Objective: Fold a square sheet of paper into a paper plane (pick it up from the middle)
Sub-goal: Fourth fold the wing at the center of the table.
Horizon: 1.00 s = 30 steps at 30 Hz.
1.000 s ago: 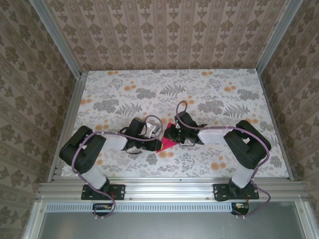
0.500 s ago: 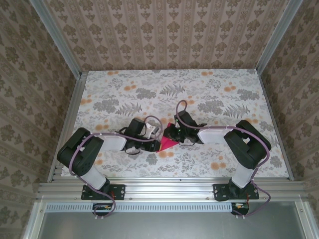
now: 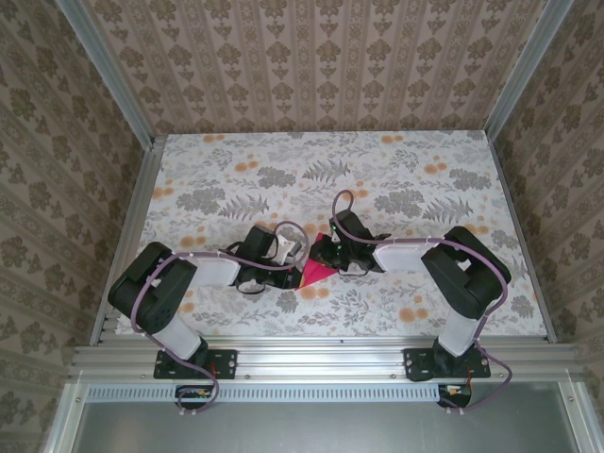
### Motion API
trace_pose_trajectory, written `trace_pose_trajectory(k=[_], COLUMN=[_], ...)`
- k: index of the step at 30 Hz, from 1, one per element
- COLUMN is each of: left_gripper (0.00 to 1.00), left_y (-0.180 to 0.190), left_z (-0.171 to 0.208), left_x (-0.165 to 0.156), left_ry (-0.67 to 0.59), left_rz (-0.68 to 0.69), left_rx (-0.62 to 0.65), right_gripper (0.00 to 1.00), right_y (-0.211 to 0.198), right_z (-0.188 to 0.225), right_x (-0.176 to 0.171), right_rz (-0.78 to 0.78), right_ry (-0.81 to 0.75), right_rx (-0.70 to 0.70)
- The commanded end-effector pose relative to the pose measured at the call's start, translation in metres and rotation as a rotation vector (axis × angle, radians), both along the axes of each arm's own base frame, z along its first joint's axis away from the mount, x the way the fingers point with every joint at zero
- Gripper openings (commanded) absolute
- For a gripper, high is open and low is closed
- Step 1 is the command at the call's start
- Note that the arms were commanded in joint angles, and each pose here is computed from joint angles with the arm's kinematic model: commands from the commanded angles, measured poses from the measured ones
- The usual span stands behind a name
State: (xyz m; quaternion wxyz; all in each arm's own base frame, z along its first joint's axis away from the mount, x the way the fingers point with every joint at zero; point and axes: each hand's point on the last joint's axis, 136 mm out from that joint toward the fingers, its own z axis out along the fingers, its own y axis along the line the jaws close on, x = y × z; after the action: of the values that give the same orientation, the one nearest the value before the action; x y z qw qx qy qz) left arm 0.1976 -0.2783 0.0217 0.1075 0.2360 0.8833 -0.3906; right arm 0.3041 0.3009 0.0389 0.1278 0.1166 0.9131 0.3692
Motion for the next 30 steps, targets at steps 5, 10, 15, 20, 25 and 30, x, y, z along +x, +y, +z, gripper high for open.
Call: trace_pose_trajectory(k=[5, 10, 15, 20, 25, 30], left_gripper=[0.0, 0.0, 0.0, 0.0, 0.01, 0.12], left_y=[-0.013, -0.011, -0.007, -0.005, -0.004, -0.001], left_z=[0.016, 0.014, 0.007, 0.005, 0.005, 0.008], left_x=[-0.001, 0.004, 0.005, 0.006, 0.007, 0.009], left_ry=[0.071, 0.095, 0.114, 0.125, 0.13, 0.107], left_rz=[0.012, 0.051, 0.066, 0.068, 0.074, 0.084], left_rx=[-0.09, -0.088, -0.078, -0.076, -0.077, -0.061], right_gripper=[0.19, 0.19, 0.19, 0.18, 0.18, 0.17], right_y=[0.007, 0.006, 0.006, 0.0, -0.001, -0.002], right_z=[0.004, 0.002, -0.005, -0.013, -0.019, -0.023], right_x=[0.002, 0.002, 0.003, 0.002, 0.003, 0.003], right_rz=[0.03, 0.027, 0.014, -0.004, -0.007, -0.013], right_ry=[0.005, 0.006, 0.017, 0.032, 0.037, 0.045], right_rx=[0.021, 0.02, 0.018, -0.015, -0.022, -0.035])
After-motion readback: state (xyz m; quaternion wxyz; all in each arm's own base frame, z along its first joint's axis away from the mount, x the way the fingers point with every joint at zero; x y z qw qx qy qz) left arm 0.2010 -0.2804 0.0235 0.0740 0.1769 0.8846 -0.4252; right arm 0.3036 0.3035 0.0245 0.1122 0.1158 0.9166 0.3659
